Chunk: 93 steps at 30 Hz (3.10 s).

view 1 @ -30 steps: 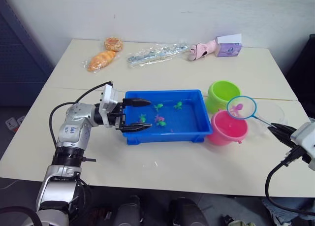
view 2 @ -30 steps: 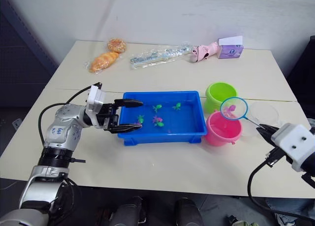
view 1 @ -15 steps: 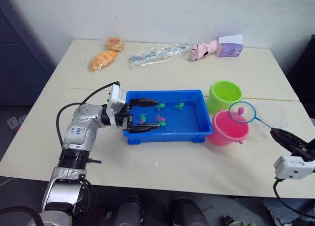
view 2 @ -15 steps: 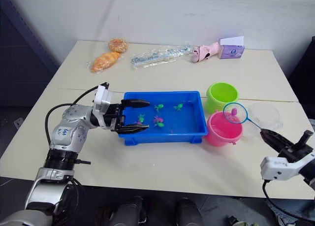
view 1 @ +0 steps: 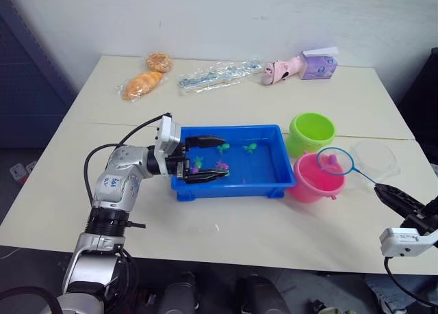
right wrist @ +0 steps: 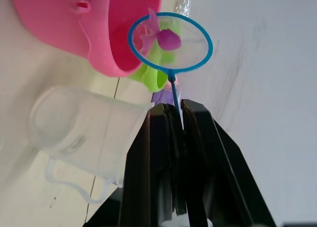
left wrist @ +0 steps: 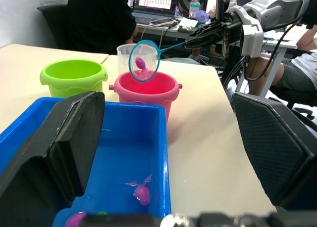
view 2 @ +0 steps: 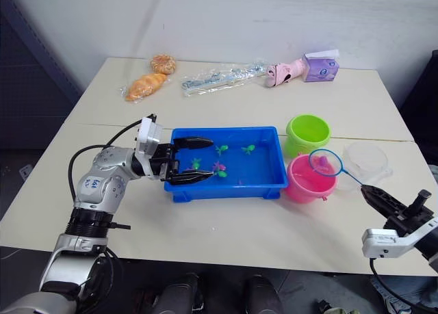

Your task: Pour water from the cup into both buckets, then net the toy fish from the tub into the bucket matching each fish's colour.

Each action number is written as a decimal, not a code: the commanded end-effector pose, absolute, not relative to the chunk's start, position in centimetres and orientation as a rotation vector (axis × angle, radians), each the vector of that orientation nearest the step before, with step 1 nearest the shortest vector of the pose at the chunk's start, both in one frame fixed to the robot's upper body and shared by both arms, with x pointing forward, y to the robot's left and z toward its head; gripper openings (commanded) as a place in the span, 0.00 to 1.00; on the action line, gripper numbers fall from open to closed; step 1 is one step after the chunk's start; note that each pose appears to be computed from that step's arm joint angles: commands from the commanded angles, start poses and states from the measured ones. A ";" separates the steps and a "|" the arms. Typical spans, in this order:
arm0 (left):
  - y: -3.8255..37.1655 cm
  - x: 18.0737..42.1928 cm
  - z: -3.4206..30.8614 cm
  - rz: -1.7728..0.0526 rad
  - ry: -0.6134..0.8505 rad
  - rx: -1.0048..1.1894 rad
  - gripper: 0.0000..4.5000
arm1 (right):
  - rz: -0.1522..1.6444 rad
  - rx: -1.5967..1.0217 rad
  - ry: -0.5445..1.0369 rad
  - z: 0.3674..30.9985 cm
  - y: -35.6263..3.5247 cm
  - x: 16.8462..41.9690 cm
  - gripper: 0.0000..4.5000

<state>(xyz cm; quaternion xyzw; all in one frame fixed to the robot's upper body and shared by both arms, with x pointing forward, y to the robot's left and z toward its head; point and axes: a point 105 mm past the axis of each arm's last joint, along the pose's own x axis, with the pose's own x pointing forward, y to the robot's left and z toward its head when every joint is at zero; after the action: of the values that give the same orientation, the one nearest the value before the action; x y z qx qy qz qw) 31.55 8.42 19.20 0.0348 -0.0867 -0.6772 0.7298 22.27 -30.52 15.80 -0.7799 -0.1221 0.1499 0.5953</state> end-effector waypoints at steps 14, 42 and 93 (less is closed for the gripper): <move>8.0 30.9 19.9 -1.516 -0.230 0.087 0.98 | 0.204 -1.789 -0.317 17.5 -29.7 21.5 0.00; 7.6 31.3 19.8 -1.496 -0.266 0.079 0.98 | 0.149 -1.763 -0.331 17.0 -29.3 22.1 0.00; 17.5 29.6 16.3 -1.296 -0.087 0.246 0.98 | 1.357 -1.504 0.115 17.2 -15.9 32.7 0.00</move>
<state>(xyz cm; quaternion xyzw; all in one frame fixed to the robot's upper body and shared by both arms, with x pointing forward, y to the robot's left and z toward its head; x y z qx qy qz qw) 29.81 17.68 15.71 0.1014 -0.0252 -0.5991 0.7938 33.12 -16.45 16.31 -0.6383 0.0585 0.5588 0.5263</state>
